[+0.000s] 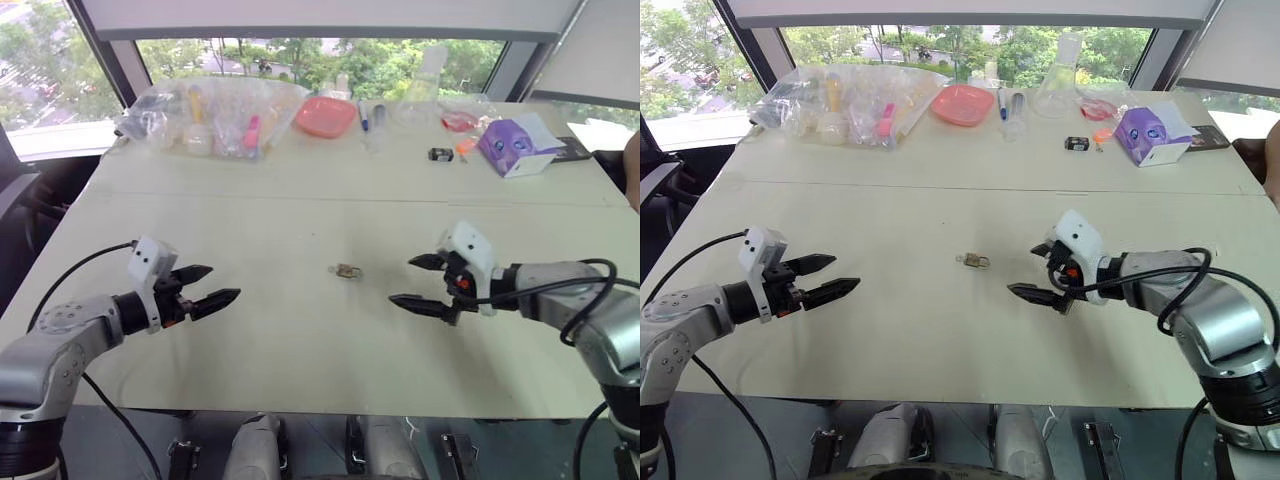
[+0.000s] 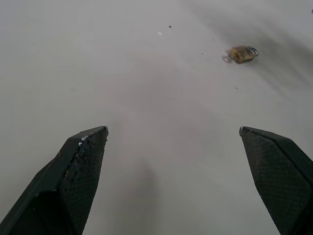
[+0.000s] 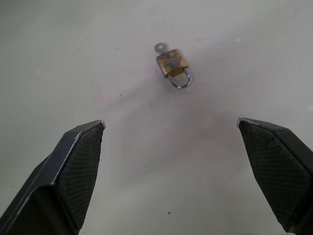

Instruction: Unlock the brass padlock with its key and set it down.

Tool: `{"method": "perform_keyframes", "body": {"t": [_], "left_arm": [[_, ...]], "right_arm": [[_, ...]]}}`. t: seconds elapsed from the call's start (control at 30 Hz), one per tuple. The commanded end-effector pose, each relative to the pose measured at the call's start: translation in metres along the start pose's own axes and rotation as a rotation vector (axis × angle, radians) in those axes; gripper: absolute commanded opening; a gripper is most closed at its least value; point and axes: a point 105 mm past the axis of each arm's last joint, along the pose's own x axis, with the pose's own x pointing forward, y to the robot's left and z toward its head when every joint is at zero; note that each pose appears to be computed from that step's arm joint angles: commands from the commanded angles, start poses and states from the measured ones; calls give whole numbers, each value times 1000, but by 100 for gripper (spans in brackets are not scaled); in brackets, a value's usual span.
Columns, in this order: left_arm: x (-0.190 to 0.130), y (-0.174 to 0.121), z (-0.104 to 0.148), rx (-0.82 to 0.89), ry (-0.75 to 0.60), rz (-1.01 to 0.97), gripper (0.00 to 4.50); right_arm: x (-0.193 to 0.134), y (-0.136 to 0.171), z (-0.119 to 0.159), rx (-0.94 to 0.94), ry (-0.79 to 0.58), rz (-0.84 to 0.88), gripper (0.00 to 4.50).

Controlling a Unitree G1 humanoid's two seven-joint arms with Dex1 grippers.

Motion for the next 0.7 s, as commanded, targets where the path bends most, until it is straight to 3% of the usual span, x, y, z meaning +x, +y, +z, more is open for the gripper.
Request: {"method": "perform_keyframes", "body": {"t": [0.03, 0.3, 0.7], "left_arm": [[-5, 7, 15, 50, -35, 24, 446], [1, 10, 25, 83, -62, 32, 446], [-5, 9, 12, 42, -41, 36, 446]], "right_arm": [[3, -2, 12, -41, -56, -24, 450], [10, -20, 15, -23, -96, -95, 450], [18, -20, 14, -49, -98, -97, 450]]}}
